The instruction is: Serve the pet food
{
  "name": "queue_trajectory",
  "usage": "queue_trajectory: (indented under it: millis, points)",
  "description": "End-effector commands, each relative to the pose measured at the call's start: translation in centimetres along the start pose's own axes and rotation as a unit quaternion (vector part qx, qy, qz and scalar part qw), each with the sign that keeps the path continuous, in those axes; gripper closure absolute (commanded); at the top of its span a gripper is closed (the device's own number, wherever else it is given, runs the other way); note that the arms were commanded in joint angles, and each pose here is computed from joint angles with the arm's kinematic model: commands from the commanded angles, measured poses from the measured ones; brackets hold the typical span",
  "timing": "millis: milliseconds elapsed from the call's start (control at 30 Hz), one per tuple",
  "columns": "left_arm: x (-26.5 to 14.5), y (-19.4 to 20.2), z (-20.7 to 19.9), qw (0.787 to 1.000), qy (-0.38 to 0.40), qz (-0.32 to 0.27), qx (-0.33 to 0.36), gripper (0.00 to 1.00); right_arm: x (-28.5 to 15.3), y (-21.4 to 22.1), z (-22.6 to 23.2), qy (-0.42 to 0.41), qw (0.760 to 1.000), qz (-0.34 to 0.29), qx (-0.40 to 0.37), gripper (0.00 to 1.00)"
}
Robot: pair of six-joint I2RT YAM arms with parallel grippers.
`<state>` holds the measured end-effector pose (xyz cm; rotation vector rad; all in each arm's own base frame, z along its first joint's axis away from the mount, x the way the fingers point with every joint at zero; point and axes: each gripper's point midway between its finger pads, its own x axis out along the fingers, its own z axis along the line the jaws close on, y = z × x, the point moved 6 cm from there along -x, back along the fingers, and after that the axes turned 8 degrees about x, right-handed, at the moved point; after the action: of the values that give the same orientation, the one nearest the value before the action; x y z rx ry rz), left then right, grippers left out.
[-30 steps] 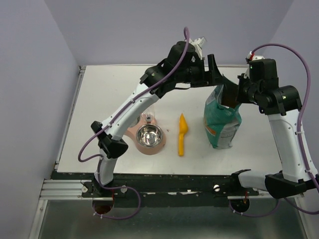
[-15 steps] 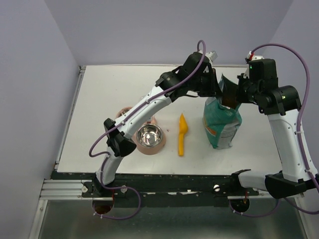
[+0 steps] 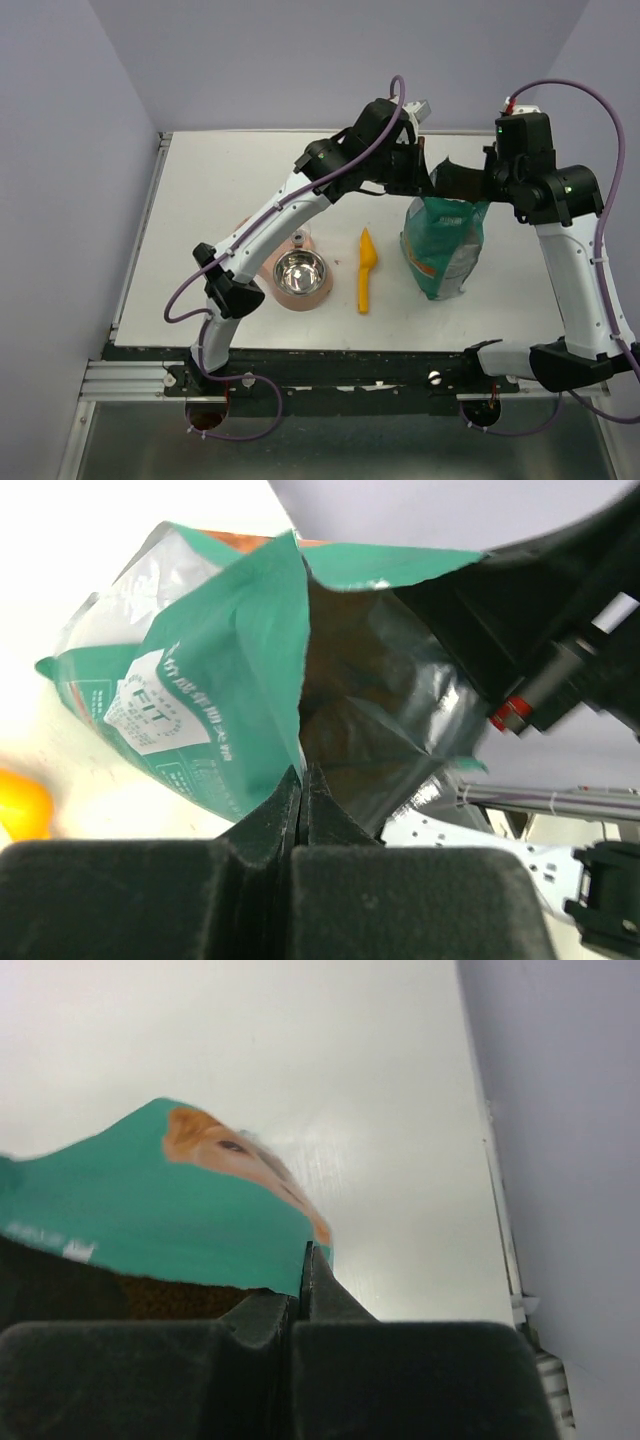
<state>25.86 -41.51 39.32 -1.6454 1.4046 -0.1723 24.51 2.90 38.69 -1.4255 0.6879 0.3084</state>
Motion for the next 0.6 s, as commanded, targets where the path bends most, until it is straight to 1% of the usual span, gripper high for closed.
queue_trajectory:
  millis: [0, 100, 133, 233, 333, 400, 467, 500, 533, 567]
  points:
    - [-7.5, -4.6, -4.1, 0.991, 0.086, -0.098, 0.032, 1.00, -3.9, -4.8, -3.6, 0.108, 0.985, -0.124, 0.059, 1.00]
    - [-6.6, -5.3, -6.3, 0.981, 0.169, -0.098, 0.004, 1.00, -5.2, -6.4, -4.5, 0.142, 0.974, -0.153, 0.088, 1.00]
    - [-5.8, -5.4, -7.0, 0.978, 0.186, -0.097, -0.003, 1.00, -5.8, -6.9, -4.9, 0.152, 0.970, -0.166, 0.096, 1.00]
    - [-4.1, -5.8, -8.9, 0.961, 0.258, -0.095, -0.027, 1.00, -7.8, -8.2, -6.4, 0.187, 0.954, -0.208, 0.111, 1.00]
    - [-1.4, -5.1, -9.4, 0.952, 0.293, -0.073, -0.049, 1.00, -9.7, -8.4, -8.1, 0.223, 0.940, -0.232, 0.108, 1.00]
    - [0.6, -4.0, -9.1, 0.954, 0.292, -0.055, -0.046, 1.00, -10.6, -8.0, -9.2, 0.252, 0.934, -0.238, 0.091, 1.00]
    - [2.6, -2.3, -7.7, 0.960, 0.275, -0.021, -0.045, 1.00, -10.5, -6.7, -9.6, 0.262, 0.936, -0.226, 0.071, 1.00]
    - [3.6, -1.3, -6.6, 0.967, 0.254, -0.005, -0.036, 1.00, -9.7, -5.8, -9.4, 0.259, 0.941, -0.209, 0.055, 1.00]
    - [4.2, -0.2, -5.3, 0.974, 0.225, 0.016, -0.031, 1.00, -9.0, -4.9, -9.1, 0.238, 0.950, -0.196, 0.050, 1.00]
    - [4.5, 0.5, -4.2, 0.979, 0.201, 0.021, -0.009, 1.00, -8.2, -4.1, -8.5, 0.216, 0.958, -0.182, 0.047, 1.00]
